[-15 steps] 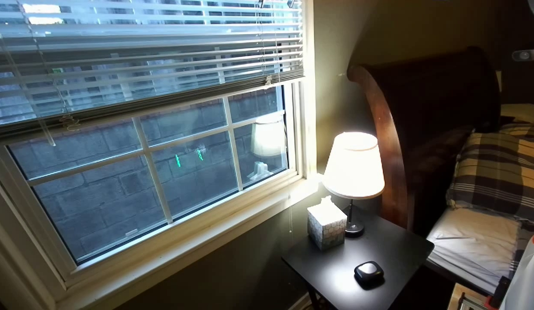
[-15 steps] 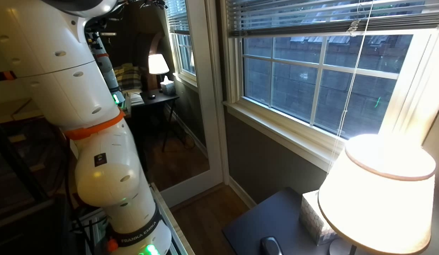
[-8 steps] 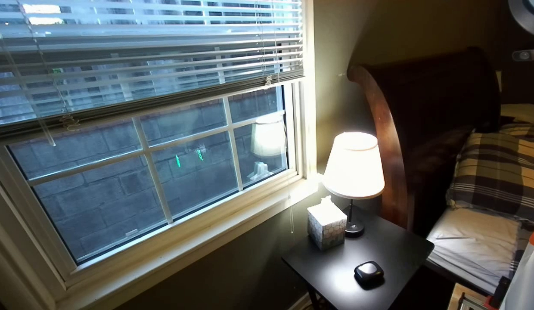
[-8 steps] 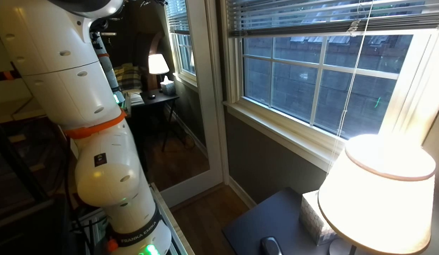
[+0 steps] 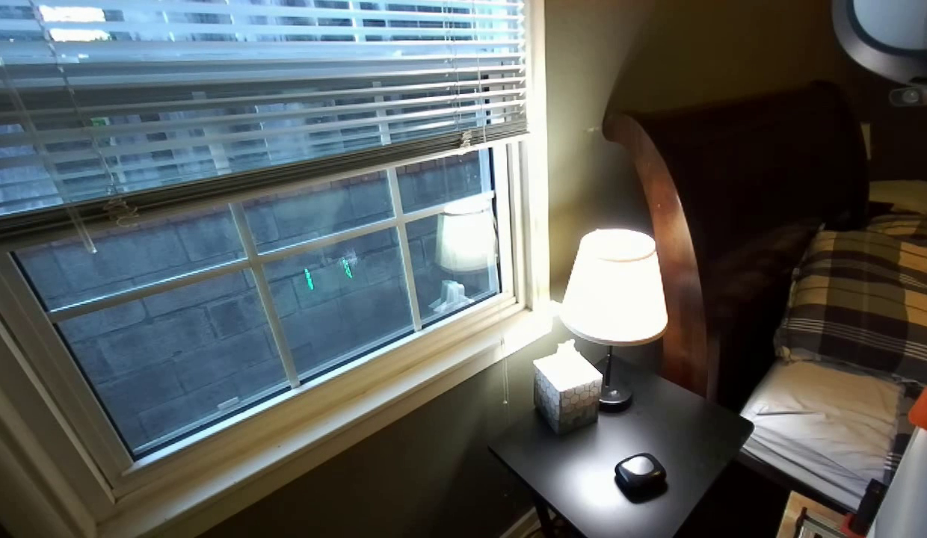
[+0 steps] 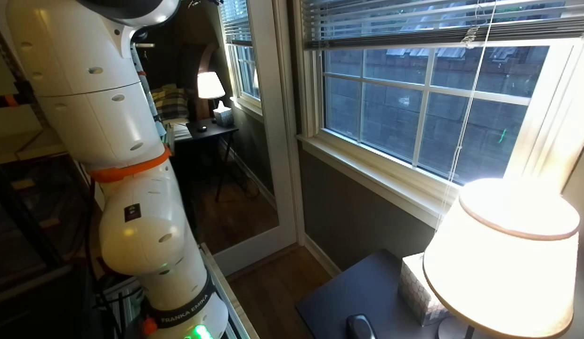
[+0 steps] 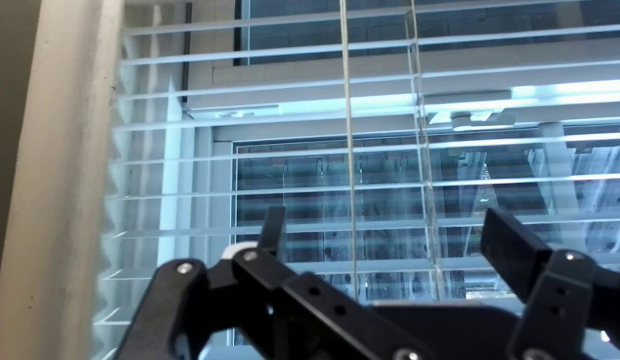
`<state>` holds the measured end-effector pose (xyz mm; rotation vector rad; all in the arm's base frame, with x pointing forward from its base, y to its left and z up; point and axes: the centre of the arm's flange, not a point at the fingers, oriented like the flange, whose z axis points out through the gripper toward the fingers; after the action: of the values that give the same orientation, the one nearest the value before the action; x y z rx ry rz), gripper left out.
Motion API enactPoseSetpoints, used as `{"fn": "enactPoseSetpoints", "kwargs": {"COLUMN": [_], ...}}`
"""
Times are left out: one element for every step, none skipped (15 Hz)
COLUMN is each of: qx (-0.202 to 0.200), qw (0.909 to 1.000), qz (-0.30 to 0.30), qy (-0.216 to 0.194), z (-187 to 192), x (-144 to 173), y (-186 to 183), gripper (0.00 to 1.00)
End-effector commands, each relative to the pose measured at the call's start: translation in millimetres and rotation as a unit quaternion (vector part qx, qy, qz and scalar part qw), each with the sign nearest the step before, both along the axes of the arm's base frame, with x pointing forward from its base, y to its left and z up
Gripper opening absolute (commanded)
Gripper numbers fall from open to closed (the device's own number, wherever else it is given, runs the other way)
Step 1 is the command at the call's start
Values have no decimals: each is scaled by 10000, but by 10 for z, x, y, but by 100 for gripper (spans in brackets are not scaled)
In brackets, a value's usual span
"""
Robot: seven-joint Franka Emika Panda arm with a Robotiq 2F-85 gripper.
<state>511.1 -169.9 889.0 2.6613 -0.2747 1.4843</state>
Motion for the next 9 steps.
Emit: {"fn": "enactPoseSetpoints", "kwargs": {"qx": [18,24,22,32,23,26,17,6,7], "qw": [9997,9997,9996,9995,9995,9994,9993,9992,9991], "qz": [161,187,209,225,246,260,281,312,340], "qy": [-158,-177,-190,-200,-211,-221,-236,-255,-260], "z": [85,87,83,79,74,82,89,89,90], "x": [81,80,84,87,89,91,94,97,97], "y": [-169,-188,-207,-223,-236,-247,-255,-262,-265], "gripper": [80,71,60,51,45,38,33,27,25]}}
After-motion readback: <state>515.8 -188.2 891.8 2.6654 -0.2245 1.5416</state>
